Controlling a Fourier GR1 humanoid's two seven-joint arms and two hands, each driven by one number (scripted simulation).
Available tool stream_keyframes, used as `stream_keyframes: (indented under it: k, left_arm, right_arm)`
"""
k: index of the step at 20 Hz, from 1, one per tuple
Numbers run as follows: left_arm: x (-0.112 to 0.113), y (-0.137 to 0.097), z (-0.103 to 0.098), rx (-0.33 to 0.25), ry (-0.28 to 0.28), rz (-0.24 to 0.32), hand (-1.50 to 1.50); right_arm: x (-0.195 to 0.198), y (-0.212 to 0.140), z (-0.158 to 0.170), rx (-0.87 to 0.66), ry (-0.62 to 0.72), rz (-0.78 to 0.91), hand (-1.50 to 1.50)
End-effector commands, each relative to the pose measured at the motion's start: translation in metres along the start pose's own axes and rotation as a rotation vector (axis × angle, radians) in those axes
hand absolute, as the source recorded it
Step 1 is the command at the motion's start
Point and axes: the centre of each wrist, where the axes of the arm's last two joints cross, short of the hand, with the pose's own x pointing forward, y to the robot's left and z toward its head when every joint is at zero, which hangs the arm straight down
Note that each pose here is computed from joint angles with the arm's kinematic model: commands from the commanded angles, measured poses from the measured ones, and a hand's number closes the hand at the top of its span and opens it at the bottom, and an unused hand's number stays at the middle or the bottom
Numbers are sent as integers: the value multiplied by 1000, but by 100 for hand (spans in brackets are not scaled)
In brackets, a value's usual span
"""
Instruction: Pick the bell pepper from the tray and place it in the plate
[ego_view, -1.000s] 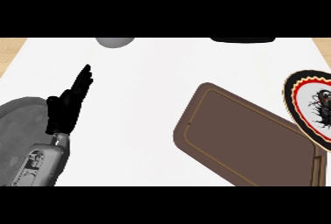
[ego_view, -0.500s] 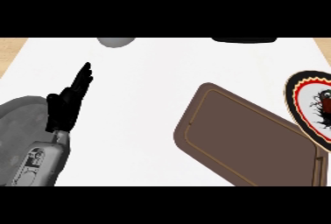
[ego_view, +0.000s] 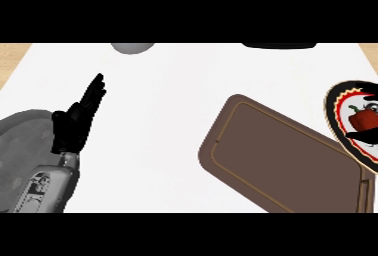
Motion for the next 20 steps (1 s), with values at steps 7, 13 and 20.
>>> stream_keyframes:
  k: [7,13,20]
  left_arm:
    - [-3,-4,-2,32,9,-4,0]
    - [-10,1,-3,12,12,1,0]
    - [0,0,3,5,-5,5,0]
  right_arm:
    - [-20,-56,20,-290,-40,-416,-150]
    - [-51,-128,77,-425,45,-489,-150]
    - [-86,-158,150,-428,69,-500,-150]
